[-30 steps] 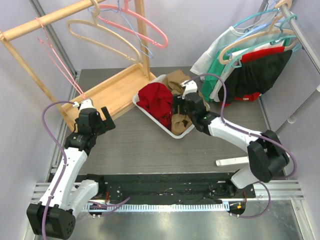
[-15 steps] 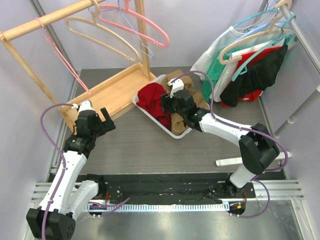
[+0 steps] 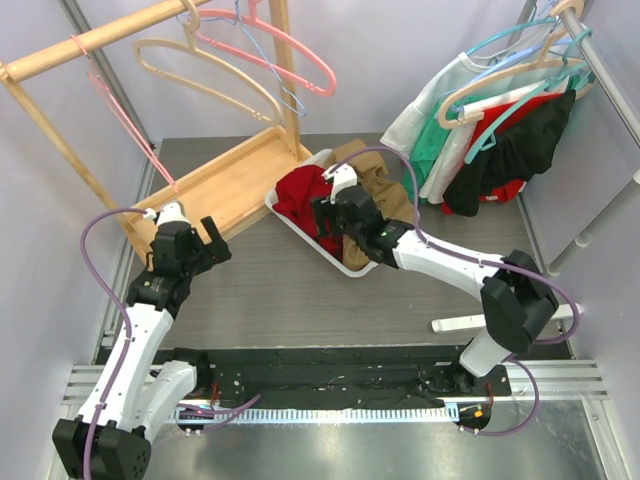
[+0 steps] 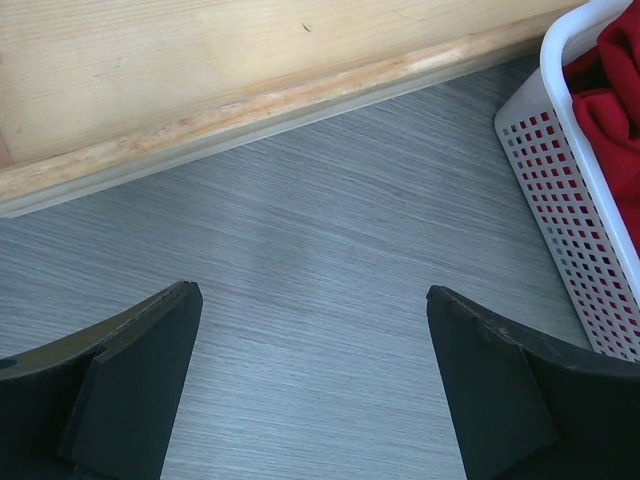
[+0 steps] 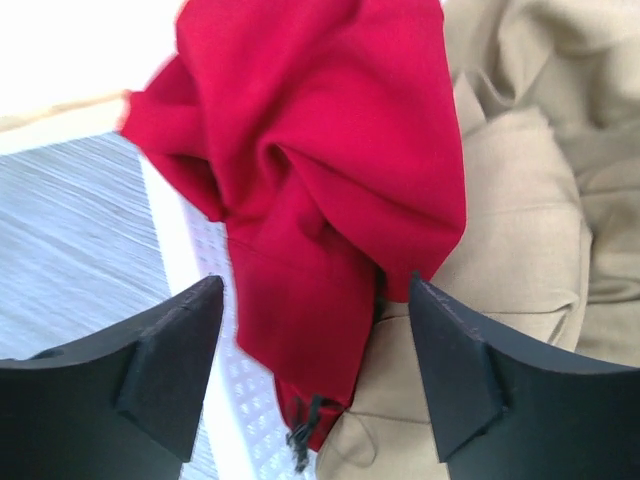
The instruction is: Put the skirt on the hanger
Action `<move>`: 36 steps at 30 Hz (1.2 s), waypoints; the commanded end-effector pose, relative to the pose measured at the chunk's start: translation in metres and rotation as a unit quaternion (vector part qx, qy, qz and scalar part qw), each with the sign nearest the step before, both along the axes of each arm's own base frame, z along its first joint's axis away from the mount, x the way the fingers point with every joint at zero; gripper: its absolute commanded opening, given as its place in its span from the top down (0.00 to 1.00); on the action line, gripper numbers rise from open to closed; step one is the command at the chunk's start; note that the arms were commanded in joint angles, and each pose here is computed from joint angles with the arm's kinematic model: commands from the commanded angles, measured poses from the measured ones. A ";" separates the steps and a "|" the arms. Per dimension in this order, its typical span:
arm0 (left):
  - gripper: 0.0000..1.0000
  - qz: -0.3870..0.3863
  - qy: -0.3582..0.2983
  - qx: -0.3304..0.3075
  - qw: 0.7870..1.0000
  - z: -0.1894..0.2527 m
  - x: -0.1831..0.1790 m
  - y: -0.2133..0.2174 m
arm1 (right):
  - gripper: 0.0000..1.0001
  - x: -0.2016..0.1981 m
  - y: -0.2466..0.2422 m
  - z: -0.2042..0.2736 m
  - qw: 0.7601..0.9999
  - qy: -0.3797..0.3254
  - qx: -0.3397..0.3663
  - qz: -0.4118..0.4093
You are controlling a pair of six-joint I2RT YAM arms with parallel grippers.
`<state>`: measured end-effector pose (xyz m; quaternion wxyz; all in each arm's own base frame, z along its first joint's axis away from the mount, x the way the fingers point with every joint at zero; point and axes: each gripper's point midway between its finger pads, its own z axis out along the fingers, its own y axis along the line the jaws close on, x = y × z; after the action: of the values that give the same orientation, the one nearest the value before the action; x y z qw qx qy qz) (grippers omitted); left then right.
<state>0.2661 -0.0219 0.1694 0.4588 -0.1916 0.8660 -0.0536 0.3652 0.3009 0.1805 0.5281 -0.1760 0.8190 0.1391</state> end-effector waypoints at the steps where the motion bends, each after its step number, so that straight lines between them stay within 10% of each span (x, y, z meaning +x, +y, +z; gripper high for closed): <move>1: 0.00 -0.009 -0.009 -0.011 1.000 0.003 0.002 -0.005 | 0.26 0.012 0.007 -0.010 1.000 0.016 -0.005 -0.018; 8: 0.00 -0.009 -0.013 -0.012 1.000 0.006 0.003 -0.005 | 0.98 0.018 0.021 0.003 0.999 0.032 0.000 -0.009; 36: 0.00 -0.213 -0.148 -0.095 0.961 0.084 -0.004 -0.076 | 0.99 -0.055 0.041 0.345 0.932 -0.206 0.226 0.194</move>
<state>0.2644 -0.0795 0.2067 0.4879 -0.0901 0.8435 -0.2060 0.3550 0.3456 0.3898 0.5869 -0.2169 0.7280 0.2803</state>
